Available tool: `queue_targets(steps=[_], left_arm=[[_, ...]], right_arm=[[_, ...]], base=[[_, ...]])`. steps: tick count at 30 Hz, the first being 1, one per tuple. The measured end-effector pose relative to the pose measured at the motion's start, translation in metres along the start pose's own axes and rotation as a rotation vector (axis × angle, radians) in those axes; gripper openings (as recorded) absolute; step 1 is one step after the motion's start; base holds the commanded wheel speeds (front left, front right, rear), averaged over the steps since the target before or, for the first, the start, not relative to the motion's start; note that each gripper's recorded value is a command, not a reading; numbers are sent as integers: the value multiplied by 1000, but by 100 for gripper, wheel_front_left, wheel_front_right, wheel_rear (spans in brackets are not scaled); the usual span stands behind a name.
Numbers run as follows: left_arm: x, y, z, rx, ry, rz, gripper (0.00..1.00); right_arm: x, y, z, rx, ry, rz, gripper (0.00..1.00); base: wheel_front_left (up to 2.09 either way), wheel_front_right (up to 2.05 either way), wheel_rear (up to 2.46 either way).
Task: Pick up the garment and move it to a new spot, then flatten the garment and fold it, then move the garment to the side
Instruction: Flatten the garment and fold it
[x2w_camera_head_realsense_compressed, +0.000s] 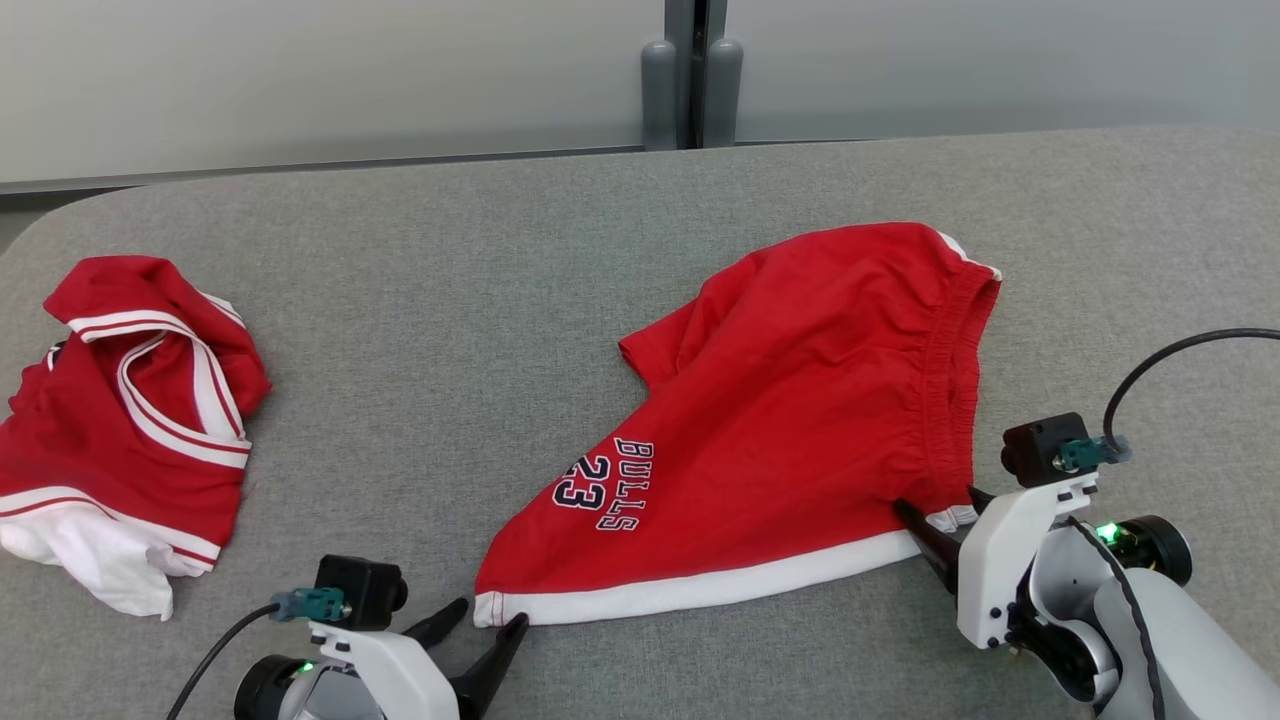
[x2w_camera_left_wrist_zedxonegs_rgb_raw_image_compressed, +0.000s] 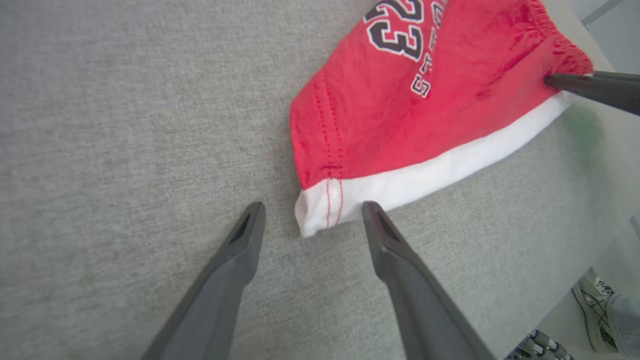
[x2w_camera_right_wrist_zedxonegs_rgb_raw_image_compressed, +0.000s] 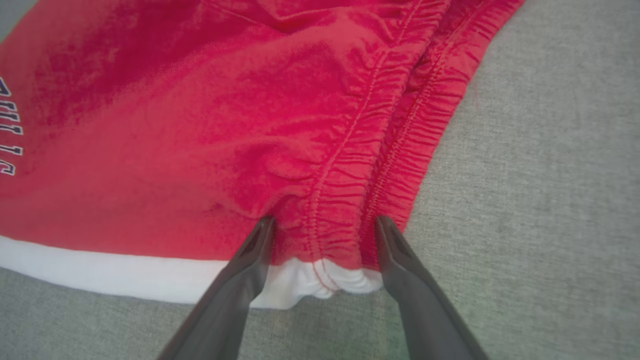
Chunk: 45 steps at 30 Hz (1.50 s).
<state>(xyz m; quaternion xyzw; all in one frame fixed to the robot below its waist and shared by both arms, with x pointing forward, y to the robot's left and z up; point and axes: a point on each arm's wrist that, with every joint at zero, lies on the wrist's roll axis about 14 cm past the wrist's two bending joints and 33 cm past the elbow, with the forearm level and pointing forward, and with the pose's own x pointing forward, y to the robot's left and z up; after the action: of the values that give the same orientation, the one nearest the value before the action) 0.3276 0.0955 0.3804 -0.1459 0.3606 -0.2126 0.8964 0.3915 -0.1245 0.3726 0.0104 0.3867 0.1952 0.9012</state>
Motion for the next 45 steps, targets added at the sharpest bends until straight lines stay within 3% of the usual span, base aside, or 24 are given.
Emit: queue_targets(steps=[2,3,4,5,6,8,14,25,32,45], left_arm=[[3,-3,-2,8,13,-14,100],[4,-3,-2,12,15,-15,99],[5,-4,-2,17,18,-19,66],[5,-5,-2,19,19,-26,44],[6,-7,-3,20,21,-33,0],[7,-10,-4,20,22,-45,0],[5,-12,1,31,-6,-52,0],[-8,-21,45,94,-155,-81,0],[9,-10,134,248,-219,-88,0],[78,1,325,368,-426,-59,0]], right_arm=[[0,1,-1,2,1,3,100],[1,1,-1,2,0,5,85],[1,2,-1,1,0,7,56],[1,2,-1,2,-2,9,46],[1,3,-2,2,-1,11,39],[0,4,-3,5,2,15,0],[-7,4,3,-4,-40,15,0],[-36,7,60,19,-285,45,0],[-30,2,128,64,-413,95,0],[2,-42,283,53,-665,95,0]], base=[[0,0,0],[0,0,0],[0,0,0],[0,0,0],[0,0,0],[0,0,0],[0,0,0],[0,0,0],[0,0,0],[0,0,0]])
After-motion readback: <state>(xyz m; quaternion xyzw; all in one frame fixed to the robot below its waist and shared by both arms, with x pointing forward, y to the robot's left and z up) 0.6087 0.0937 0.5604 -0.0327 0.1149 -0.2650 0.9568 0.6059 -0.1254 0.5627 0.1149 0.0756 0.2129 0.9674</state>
